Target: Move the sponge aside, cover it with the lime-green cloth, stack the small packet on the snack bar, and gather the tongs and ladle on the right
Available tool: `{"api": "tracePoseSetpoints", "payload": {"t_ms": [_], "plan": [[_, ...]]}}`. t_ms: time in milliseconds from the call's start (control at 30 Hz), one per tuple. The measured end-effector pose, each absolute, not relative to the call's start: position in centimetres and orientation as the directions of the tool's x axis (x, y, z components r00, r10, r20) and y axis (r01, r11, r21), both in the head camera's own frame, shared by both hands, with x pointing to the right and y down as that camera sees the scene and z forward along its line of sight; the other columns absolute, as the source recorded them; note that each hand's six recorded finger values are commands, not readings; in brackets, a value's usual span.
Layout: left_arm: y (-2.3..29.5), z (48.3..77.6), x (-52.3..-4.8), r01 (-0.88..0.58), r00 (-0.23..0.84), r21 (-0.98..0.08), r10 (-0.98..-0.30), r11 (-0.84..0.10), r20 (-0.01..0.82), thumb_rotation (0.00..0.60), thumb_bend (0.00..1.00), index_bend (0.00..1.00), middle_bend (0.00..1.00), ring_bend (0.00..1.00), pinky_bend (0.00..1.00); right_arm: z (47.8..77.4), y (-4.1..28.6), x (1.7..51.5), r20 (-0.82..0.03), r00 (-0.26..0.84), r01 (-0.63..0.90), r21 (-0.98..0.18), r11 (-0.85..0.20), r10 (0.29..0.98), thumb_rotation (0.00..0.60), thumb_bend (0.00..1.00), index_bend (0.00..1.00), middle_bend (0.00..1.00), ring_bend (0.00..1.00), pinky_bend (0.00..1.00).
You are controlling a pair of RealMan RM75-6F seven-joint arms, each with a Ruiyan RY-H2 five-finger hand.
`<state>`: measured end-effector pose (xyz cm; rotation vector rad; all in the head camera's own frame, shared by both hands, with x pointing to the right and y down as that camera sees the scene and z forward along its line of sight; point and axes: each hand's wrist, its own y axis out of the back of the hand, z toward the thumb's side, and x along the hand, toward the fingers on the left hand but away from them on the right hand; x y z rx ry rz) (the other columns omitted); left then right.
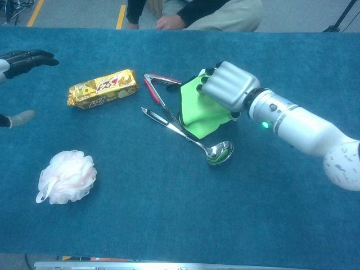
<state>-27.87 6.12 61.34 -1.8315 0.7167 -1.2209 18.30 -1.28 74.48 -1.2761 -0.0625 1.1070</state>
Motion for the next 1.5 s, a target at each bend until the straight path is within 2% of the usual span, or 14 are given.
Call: {"api": "tracePoseSetpoints", "payload": {"t_ms": [133,267,433,600,767,867,900,1000,1033,1100,1233,1333,1500], "plan": [[6.2,61.3,-28.1,-0.031,0.371,-0.855,-0.8,-0.518,0.471,0.6,0.38,0.0,0.0,0.0,0.16,74.5,-1.6,17.6,-0.497,0.52,-0.609,-0.786,-0.106,0.694,0.6,0.02,0.57,0.51,0.46,0.49],[6.3,61.4,-28.4,-0.038,0.368,-0.853,-0.801,-0.521,0.473,0.6,0.38,0.0,0.0,0.0,0.16,74.0,-1.7,17.2,-0.465,0.54,-0.577,-0.811,-0.093,0.702,0.6,0.04,0.63,0.59,0.57,0.63],[6.3,61.6,-28.5,-0.043,0.371,-0.85,-0.798,-0.526,0.475,0.6,0.38,0.0,0.0,0.0,0.16,73.2,-1.5,16.7,-0.439,0.563,-0.529,-0.842,-0.102,0.7,0.6,0.05,0.64,0.61,0.61,0.68],[6.3,61.7,-28.6,-0.049,0.37,-0.849,-0.799,-0.526,0.474,0.6,0.38,0.0,0.0,0.0,0.16,70.9,-1.1,15.7,-0.387,0.608,-0.442,-0.89,-0.109,0.693,0.6,0.05,0.64,0.62,0.64,0.71],[6.4,61.8,-28.6,-0.051,0.372,-0.845,-0.795,-0.533,0.479,0.6,0.38,0.0,0.0,0.0,0.16,68.1,-1.0,15.1,-0.323,0.651,-0.385,-0.92,-0.067,0.687,0.6,0.05,0.66,0.63,0.66,0.75],[6.5,61.9,-28.6,-0.052,0.373,-0.842,-0.793,-0.537,0.482,0.6,0.37,0.0,0.0,0.0,0.16,68.1,-0.8,15.5,-0.324,0.655,-0.411,-0.911,-0.038,0.682,0.6,0.05,0.65,0.63,0.65,0.75],[6.5,61.9,-28.6,-0.052,0.373,-0.841,-0.792,-0.538,0.484,0.6,0.37,0.0,0.0,0.0,0.16,68.3,-0.8,15.8,-0.331,0.652,-0.423,-0.905,-0.035,0.682,0.6,0.05,0.63,0.62,0.64,0.75],[6.6,62.0,-28.5,-0.053,0.374,-0.837,-0.788,-0.544,0.488,0.6,0.37,0.0,0.0,0.0,0.16,69.2,-0.9,16.6,-0.36,0.632,-0.454,-0.889,-0.049,0.686,0.6,0.04,0.46,0.54,0.56,0.73],[6.6,62.0,-28.5,-0.053,0.374,-0.837,-0.788,-0.545,0.489,0.6,0.37,0.0,0.0,0.0,0.16,69.4,-0.9,16.9,-0.371,0.624,-0.461,-0.885,-0.06,0.688,0.6,0.02,0.36,0.48,0.5,0.68],[6.6,62.1,-28.6,-0.051,0.373,-0.835,-0.786,-0.548,0.494,0.6,0.37,0.0,0.0,0.0,0.16,70.0,-0.8,17.7,-0.398,0.604,-0.478,-0.874,-0.086,0.69,0.6,0.0,0.24,0.41,0.41,0.6],[6.6,62.4,-28.7,-0.049,0.369,-0.829,-0.781,-0.558,0.504,0.6,0.38,0.0,0.0,0.0,0.16,70.2,-0.5,18.6,-0.421,0.586,-0.503,-0.859,-0.097,0.693,0.6,0.0,0.04,0.27,0.25,0.44],[6.7,62.5,-28.6,-0.049,0.373,-0.824,-0.776,-0.564,0.509,0.6,0.37,0.0,0.0,0.0,0.16,70.6,-0.4,19.3,-0.447,0.561,-0.524,-0.843,-0.119,0.697,0.6,0.0,0.0,0.18,0.16,0.33],[6.8,62.6,-28.4,-0.044,0.381,-0.821,-0.77,-0.569,0.513,0.6,0.37,0.0,0.0,0.0,0.16,71.6,-0.5,19.7,-0.48,0.519,-0.563,-0.814,-0.14,0.707,0.6,0.0,0.0,0.13,0.09,0.25]]}}
